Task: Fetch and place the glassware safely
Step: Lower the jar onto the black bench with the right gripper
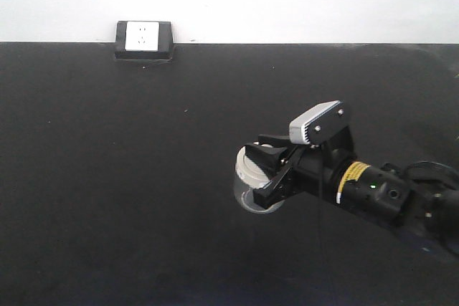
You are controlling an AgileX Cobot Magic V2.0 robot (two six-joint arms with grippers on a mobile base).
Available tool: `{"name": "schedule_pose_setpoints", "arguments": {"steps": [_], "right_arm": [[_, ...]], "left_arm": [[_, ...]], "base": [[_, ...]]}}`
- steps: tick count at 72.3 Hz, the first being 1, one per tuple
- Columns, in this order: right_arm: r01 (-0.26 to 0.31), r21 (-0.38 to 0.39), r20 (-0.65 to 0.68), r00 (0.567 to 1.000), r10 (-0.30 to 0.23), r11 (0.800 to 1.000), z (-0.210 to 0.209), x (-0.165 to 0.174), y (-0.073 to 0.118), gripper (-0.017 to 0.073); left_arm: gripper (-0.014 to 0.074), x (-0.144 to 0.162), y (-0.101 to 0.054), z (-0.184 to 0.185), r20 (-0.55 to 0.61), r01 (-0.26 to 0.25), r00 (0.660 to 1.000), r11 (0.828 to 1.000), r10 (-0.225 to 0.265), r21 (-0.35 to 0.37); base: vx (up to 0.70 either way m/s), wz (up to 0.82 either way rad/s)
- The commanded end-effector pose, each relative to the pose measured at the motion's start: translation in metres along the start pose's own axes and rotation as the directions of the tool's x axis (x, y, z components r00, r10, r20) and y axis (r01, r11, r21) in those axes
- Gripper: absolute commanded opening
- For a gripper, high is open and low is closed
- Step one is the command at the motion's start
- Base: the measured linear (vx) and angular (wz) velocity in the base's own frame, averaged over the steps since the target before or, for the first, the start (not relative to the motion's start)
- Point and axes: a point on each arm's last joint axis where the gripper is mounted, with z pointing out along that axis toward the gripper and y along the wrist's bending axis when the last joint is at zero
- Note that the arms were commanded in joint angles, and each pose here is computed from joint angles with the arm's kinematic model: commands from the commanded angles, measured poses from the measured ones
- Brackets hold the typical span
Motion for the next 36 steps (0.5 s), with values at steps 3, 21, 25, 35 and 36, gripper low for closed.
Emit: {"name": "schedule_pose_setpoints", "arguments": {"steps": [3,21,25,35,36], "right_arm": [[0.017,-0.033,0.205,0.979,-0.009,0.999,0.009,-0.017,-0.003,0.0003],[0.041,-0.034,0.251,0.967,-0.032,0.999,0.024,0.004,-0.009,0.0016],[0.051,-0.035,0.249,0.968,-0.04,0.998,0.026,0.009,-0.009,0.002],[0.073,-0.029,0.215,0.974,-0.065,0.997,0.031,0.021,-0.012,0.0035],[0.073,-0.029,0.213,0.975,-0.065,0.997,0.032,0.022,-0.012,0.0036]], "left_arm": [[-0.0007,-0.014,-0.002,-0.001,0.08,0.011,0.997,1.0,-0.013,0.022],[-0.0007,-0.014,-0.002,-0.001,0.08,0.011,0.997,1.0,-0.013,0.022],[-0.0007,-0.014,-0.002,-0.001,0.08,0.011,0.997,1.0,-0.013,0.022],[-0.0007,-0.014,-0.002,-0.001,0.08,0.011,0.997,1.0,-0.013,0.022],[-0.0007,-0.014,-0.002,-0.001,0.08,0.011,0.997,1.0,-0.013,0.022]], "base": [[0.0,0.0],[0.0,0.0],[0.0,0.0],[0.0,0.0],[0.0,0.0]]}}
